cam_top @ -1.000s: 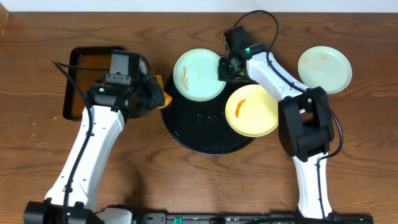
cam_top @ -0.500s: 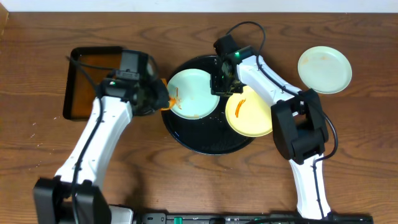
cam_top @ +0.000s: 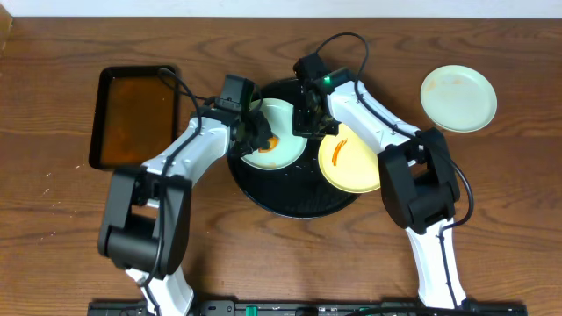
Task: Clean dirty plates on tray and stack at the side
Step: 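Scrub the back green plate with the sponge while the right gripper holds it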
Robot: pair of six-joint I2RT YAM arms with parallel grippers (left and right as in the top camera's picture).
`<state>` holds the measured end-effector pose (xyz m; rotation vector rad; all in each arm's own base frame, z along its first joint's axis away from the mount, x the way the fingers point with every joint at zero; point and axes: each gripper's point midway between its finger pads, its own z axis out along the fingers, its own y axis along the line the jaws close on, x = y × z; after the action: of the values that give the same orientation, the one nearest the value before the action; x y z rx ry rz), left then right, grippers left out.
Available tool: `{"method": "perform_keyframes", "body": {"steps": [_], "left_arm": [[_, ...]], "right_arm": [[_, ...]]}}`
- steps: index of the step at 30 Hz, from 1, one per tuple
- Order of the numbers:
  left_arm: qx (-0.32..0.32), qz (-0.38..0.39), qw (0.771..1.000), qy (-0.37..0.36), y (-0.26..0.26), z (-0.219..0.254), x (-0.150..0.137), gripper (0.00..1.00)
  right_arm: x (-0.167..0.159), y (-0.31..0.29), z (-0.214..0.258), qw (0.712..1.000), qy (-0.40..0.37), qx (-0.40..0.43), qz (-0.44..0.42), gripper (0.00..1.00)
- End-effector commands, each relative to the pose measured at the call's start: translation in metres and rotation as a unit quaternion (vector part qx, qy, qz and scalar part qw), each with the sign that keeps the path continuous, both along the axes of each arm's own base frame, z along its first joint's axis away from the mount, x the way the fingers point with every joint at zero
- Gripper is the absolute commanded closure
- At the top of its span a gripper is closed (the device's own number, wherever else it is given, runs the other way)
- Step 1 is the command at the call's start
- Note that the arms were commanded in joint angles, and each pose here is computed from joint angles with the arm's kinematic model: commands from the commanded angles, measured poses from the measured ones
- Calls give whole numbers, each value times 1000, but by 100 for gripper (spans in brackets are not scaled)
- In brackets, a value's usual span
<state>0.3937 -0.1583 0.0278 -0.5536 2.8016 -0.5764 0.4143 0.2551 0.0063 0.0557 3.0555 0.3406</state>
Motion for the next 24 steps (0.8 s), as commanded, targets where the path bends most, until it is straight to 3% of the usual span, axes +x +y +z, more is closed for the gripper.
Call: {"method": "perform_keyframes", "body": {"steps": [1,7,10,13,20,24], "left_arm": [[-7,13,1000,12,-3,-10,2,93],[95,-2,995,23,29,-36,-5,92],[196,-17,979,51,66,-50,-20,92],[246,-3,967,64,92,-45,-26,92],[221,0,975,-1,86,5,-9,93],[104,-32,993,-43,40,28,1,92]], "right_arm": [[-6,1,-10,1000,5,-25,-3,98],[-7,0,-10,1000,7,-26,-3,98],[-9,-1,-11,1000,10,-28,-3,98],[-11,-2,-11,999,14,-31,-3,98],[-11,-2,-11,999,15,-31,-3,98],[-11,-2,-11,999,15,-31,-3,98]]}}
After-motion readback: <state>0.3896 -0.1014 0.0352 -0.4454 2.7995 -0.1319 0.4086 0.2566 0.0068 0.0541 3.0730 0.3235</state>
